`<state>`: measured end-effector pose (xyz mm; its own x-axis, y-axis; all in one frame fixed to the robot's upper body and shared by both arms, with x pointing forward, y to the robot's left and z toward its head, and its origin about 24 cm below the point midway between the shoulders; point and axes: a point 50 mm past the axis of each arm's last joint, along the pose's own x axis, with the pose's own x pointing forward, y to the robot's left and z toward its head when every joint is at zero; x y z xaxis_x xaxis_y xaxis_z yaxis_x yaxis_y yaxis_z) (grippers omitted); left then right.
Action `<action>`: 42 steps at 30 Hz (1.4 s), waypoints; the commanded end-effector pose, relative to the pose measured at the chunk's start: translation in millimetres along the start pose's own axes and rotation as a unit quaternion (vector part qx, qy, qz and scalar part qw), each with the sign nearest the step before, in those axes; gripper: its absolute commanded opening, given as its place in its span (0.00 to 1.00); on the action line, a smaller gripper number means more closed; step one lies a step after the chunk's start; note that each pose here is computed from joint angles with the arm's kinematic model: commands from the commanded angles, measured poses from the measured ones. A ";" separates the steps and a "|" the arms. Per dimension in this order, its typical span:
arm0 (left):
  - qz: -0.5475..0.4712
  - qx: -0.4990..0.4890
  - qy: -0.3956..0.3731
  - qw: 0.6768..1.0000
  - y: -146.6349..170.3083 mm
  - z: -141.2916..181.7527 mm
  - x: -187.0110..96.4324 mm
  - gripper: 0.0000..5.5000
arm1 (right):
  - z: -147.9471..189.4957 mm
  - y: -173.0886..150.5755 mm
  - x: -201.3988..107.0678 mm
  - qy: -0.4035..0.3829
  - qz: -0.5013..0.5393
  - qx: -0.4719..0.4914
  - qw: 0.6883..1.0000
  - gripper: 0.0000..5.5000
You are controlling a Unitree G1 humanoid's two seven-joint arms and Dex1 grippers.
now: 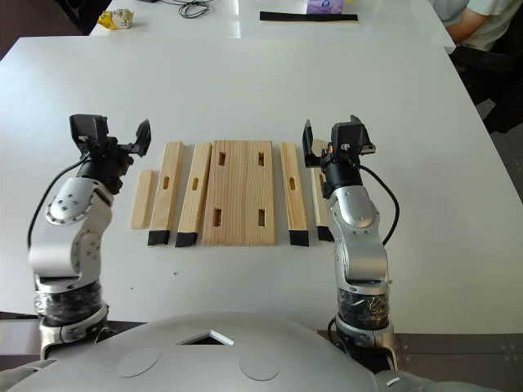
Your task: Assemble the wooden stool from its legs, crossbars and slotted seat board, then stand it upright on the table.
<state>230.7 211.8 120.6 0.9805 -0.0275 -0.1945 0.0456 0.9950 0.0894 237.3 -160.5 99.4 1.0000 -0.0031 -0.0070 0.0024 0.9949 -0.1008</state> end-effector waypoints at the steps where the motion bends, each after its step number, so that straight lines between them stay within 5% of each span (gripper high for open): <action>1: -0.050 0.071 0.056 0.995 7.0 13.8 -16.6 0.77 | -2.2 -3.4 -9.0 0.011 -0.026 -0.002 1.000 0.81; 3: -0.060 0.121 0.096 0.986 11.5 15.5 -24.2 0.77 | -2.9 -3.0 -12.0 0.013 -0.033 0.000 0.999 0.81; 16: -0.013 0.028 0.241 0.970 7.6 -25.9 -38.8 0.77 | -5.4 -3.0 -15.2 0.020 -0.044 0.001 0.999 0.81; 42: 0.015 -0.006 0.291 0.957 0.5 -54.7 -40.1 0.77 | -12.0 -0.2 -14.9 0.035 -0.032 -0.008 0.999 0.81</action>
<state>180.5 216.2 76.3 0.7096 0.0299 -0.7039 0.0389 0.9959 0.0815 221.5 -160.7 89.2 0.9958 -0.0728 -0.0550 0.0668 0.9923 -0.1039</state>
